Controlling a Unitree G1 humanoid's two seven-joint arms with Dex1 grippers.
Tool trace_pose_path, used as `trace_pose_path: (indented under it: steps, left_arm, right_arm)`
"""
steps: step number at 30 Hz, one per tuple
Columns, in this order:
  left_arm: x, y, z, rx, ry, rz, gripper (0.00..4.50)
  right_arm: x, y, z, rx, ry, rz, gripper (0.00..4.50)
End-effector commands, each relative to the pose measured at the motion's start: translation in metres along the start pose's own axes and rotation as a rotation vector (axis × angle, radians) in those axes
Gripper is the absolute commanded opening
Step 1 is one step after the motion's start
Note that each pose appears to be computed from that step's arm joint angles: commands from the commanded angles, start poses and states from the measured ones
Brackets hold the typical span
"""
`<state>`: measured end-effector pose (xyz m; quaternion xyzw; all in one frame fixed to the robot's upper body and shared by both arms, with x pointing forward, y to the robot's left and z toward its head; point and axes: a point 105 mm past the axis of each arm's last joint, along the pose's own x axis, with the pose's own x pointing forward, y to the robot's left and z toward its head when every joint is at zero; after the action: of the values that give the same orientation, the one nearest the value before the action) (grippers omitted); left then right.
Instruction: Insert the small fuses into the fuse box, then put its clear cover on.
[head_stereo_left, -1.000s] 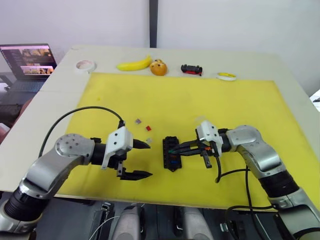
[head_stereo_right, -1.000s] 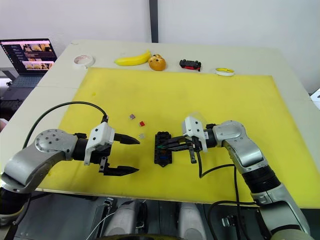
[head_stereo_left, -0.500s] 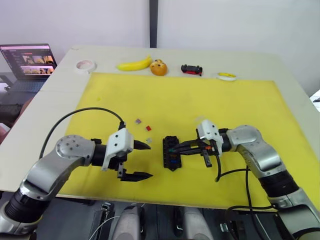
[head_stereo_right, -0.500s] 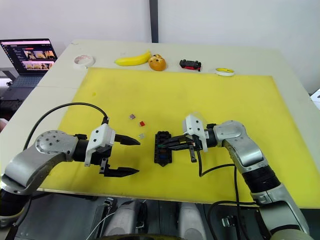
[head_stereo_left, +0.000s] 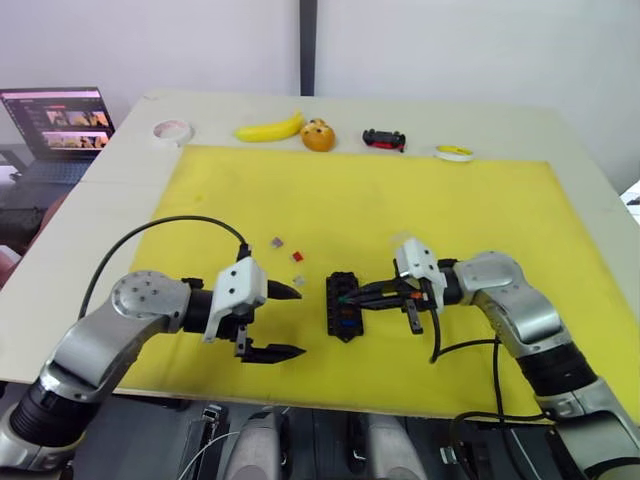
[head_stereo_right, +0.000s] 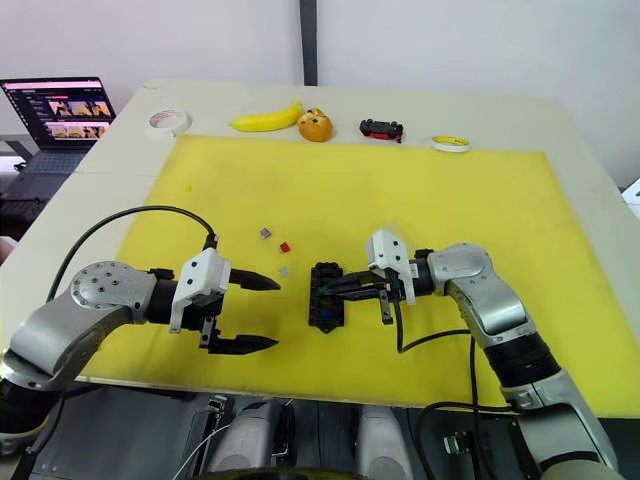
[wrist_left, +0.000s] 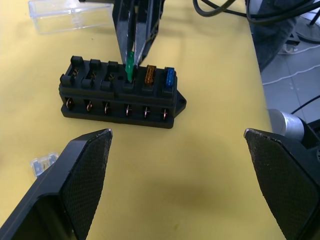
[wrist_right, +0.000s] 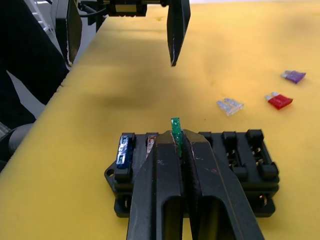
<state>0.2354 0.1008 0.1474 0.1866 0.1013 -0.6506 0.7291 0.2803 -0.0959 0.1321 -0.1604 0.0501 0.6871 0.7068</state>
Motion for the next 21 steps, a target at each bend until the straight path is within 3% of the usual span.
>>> trace_pose_path:
  steps: [1,15,21]
  left_arm:
    - [0.0006,-0.0025,0.0067,0.043,-0.010,-0.002,4.45]
    - [0.0002,-0.0032,0.0082,0.043,-0.010,-0.004,4.45]
    - [0.0012,-0.0033,0.0092,0.046,-0.012,-0.007,4.45]
  right_arm:
    - [0.0023,0.0033,0.0032,-0.023,-0.008,0.008,0.00]
    - [0.0042,0.0001,0.0103,-0.044,-0.021,0.001,0.00]
    - [0.0042,0.0005,0.0014,-0.026,0.002,0.003,0.00]
